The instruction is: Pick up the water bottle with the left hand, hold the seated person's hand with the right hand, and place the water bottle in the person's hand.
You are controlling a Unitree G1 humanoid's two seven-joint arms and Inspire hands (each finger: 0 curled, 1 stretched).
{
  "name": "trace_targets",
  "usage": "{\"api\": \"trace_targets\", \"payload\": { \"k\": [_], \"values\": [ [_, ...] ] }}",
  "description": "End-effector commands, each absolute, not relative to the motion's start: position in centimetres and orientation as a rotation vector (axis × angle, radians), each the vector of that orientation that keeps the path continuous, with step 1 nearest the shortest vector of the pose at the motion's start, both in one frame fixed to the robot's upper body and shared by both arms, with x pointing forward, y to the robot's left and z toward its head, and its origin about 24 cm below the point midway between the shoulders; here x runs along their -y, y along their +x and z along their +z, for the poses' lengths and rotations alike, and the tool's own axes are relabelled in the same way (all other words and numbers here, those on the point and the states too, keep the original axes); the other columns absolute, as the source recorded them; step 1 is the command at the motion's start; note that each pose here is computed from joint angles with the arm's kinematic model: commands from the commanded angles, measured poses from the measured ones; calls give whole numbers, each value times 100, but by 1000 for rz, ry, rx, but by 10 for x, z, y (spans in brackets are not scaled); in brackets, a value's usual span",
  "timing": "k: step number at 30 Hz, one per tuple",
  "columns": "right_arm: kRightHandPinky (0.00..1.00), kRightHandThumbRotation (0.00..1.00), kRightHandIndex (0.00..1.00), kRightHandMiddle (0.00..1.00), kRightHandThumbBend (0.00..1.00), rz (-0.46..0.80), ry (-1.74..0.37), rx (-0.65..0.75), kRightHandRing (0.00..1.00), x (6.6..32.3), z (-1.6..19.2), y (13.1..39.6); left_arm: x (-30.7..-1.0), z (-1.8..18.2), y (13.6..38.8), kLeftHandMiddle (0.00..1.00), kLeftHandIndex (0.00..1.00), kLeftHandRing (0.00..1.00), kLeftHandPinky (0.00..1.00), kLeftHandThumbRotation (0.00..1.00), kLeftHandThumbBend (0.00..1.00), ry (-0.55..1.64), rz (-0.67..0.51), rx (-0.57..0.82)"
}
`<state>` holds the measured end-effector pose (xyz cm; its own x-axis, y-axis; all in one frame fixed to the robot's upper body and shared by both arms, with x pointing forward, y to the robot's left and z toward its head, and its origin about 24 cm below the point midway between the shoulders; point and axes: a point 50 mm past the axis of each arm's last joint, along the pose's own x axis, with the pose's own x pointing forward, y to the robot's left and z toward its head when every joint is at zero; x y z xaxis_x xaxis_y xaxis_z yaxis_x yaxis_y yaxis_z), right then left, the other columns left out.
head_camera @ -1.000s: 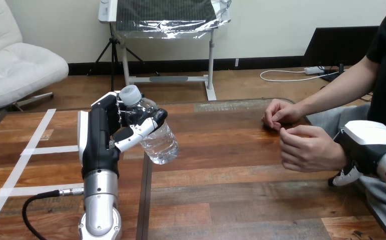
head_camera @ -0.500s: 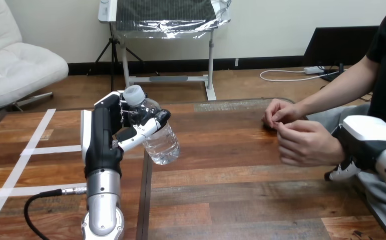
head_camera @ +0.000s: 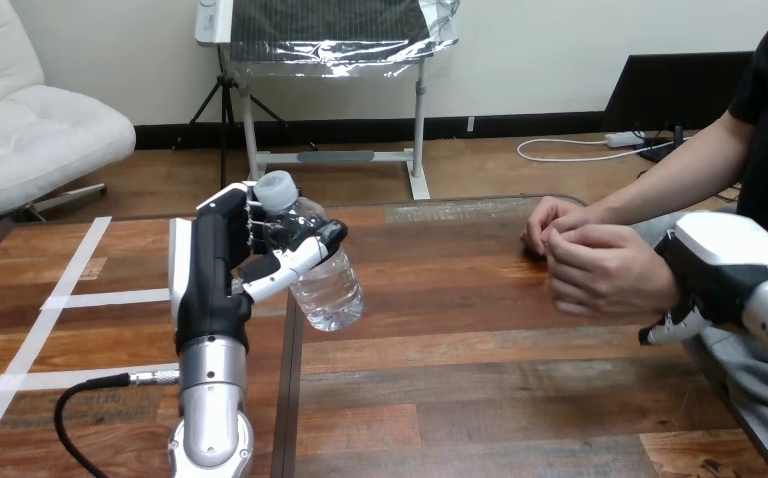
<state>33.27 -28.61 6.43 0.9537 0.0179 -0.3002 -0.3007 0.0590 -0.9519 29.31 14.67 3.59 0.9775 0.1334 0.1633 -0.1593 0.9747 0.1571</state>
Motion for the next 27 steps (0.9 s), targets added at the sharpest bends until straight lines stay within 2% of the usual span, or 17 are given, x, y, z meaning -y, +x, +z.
{"api": "trace_targets", "payload": {
  "k": [1,12,18,27],
  "values": [
    [20,0,41,37,72,197,-1490,-100,27,278,95,343,-133,85,311,43,50,40,39,0,63,161,121,347],
    [21,0,39,37,74,189,-1494,-24,28,272,105,342,-122,90,312,44,50,40,38,0,63,156,88,354],
    [22,0,37,38,71,187,-1506,-1,29,267,110,342,-115,94,313,43,50,40,38,0,63,145,65,358],
    [24,0,37,39,74,203,-1530,56,30,259,117,342,-104,99,314,43,50,41,40,0,64,127,26,366]
  ]
}}
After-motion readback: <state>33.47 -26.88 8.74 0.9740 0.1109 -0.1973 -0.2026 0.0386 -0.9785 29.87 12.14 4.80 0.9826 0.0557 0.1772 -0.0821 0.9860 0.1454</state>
